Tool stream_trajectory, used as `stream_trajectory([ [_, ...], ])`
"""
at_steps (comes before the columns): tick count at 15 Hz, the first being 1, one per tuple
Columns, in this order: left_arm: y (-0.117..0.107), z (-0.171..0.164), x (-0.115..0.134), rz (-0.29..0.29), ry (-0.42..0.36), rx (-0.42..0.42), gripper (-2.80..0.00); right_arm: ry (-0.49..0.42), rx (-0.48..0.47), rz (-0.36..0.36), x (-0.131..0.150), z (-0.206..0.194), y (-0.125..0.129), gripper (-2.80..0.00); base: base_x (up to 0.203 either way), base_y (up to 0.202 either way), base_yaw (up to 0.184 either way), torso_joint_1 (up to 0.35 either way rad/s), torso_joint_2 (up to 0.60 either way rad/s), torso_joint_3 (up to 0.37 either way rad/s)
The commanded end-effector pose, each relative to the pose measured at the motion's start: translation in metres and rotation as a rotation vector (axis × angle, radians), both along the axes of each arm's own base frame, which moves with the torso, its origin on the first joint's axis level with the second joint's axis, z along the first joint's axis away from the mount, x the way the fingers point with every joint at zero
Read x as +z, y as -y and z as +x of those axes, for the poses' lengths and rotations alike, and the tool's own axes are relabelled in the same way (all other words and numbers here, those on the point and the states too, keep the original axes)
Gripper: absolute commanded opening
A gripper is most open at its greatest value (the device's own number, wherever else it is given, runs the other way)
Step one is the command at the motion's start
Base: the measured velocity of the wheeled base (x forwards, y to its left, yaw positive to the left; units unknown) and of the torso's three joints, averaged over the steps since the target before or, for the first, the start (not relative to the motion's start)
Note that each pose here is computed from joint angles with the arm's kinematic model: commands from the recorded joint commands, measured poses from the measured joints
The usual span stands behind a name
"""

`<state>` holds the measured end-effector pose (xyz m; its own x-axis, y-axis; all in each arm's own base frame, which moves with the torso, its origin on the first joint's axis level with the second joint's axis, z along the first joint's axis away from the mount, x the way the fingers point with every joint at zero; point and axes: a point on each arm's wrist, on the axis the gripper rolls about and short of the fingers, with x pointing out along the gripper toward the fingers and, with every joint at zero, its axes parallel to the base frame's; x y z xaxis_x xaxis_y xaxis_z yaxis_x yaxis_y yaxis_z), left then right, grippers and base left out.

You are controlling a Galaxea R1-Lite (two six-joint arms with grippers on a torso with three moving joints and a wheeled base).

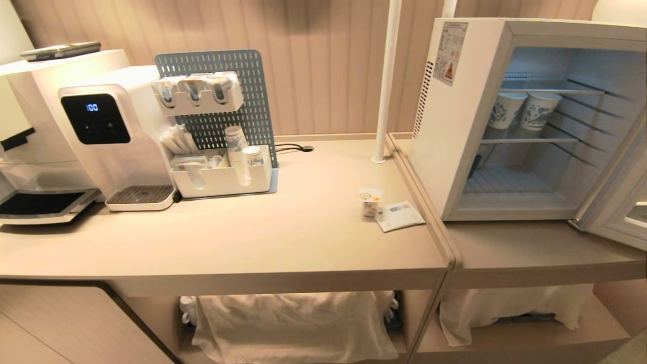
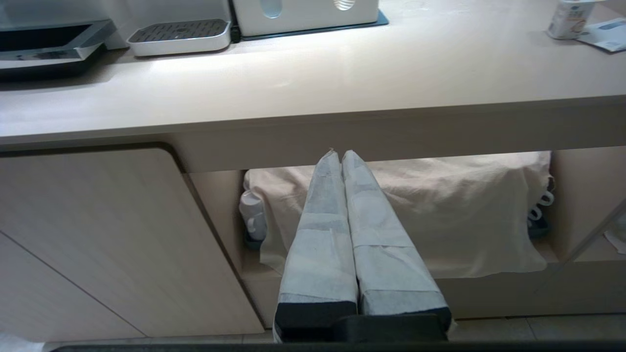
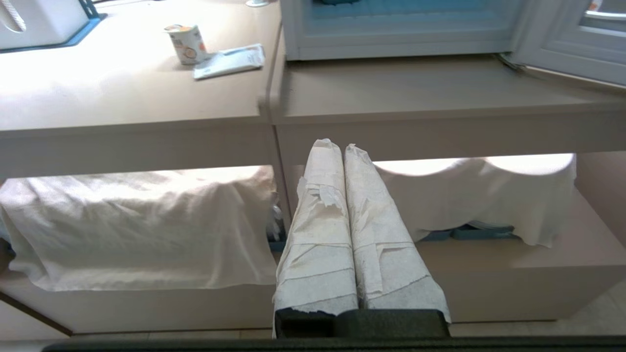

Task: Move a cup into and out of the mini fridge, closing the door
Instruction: Put the yoghurt in the freezer

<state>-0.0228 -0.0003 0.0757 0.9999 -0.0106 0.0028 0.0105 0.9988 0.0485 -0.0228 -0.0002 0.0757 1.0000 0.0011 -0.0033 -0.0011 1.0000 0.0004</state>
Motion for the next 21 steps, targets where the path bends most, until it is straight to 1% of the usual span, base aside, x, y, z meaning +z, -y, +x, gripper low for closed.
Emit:
stream_trajectory([
  [1, 0.0, 0.0, 0.0, 0.001, -0.001, 0.0, -2.8, -0.001, 0.001, -0.001, 0.0, 0.0, 0.0, -2.8, 0.0, 0.191, 0.003, 0.001, 0.0, 0.002],
  [4, 0.0, 0.0, 0.0, 0.002, 0.0, 0.0, -2.8, 0.0, 0.002, -0.002, 0.0, 0.0, 0.0, -2.8, 0.0, 0.189, -0.002, 0.003, 0.0, 0.003],
  [7, 0.0, 0.0, 0.0, 0.001, -0.003, 0.001, -2.8, 0.006, -0.003, -0.012, 0.002, -0.001, 0.0, -2.8, 0.0, 0.065, 0.002, 0.001, 0.0, 0.001],
  [8, 0.0, 0.0, 0.0, 0.002, -0.001, 0.001, -2.8, 0.033, -0.003, -0.016, 0.015, -0.004, 0.0, -2.8, 0.0, 0.0, 0.0, 0.0, 0.0, 0.0],
  [9, 0.0, 0.0, 0.0, 0.002, -0.001, 0.001, -2.8, 0.074, -0.003, -0.018, 0.036, -0.01, 0.0, -2.8, 0.0, 0.0, 0.0, 0.0, 0.0, 0.0],
  [10, 0.0, 0.0, 0.0, 0.002, 0.0, 0.001, -2.8, 0.095, 0.0, -0.018, 0.058, -0.017, 0.0, -2.8, 0.0, 0.0, 0.0, 0.0, 0.0, 0.0],
  [11, 0.0, 0.0, 0.0, 0.002, 0.0, 0.001, -2.8, 0.069, 0.005, -0.02, 0.08, -0.02, 0.0, -2.8, 0.0, 0.0, 0.0, 0.0, 0.0, 0.0],
  [12, 0.0, 0.0, 0.0, 0.002, -0.001, 0.001, -2.8, -0.014, 0.013, -0.02, 0.093, -0.015, 0.0, -2.8, 0.0, 0.0, 0.0, 0.0, 0.0, 0.0],
  [13, 0.0, 0.0, 0.0, 0.002, -0.001, 0.001, -2.8, -0.108, 0.028, -0.019, 0.099, -0.003, 0.0, -2.8, 0.0, 0.0, 0.0, 0.0, 0.0, 0.0],
  [15, 0.0, 0.0, -0.001, 0.001, -0.004, 0.003, -2.8, -0.326, 0.089, -0.008, 0.097, 0.032, -0.002, -2.8, 0.0, 0.0, 0.0, 0.0, 0.0, 0.0],
  [18, 0.0, 0.0, 0.0, -0.001, 0.0, 0.003, -2.8, -0.594, 0.176, 0.023, 0.079, 0.097, -0.005, -2.8, 0.0, 0.0, 0.0, 0.0, 0.0, 0.0],
  [19, 0.0, 0.0, -0.001, 0.002, -0.001, 0.001, -2.8, -0.67, 0.196, 0.029, 0.069, 0.12, -0.006, -2.8, 0.0, 0.0, 0.0, 0.0, 0.0, 0.0],
  [21, 0.0, 0.0, -0.001, 0.003, -0.003, 0.001, -2.8, -0.787, 0.237, 0.033, 0.045, 0.162, -0.008, -2.8, 0.0, 0.0, 0.0, 0.0, 0.0, 0.0],
])
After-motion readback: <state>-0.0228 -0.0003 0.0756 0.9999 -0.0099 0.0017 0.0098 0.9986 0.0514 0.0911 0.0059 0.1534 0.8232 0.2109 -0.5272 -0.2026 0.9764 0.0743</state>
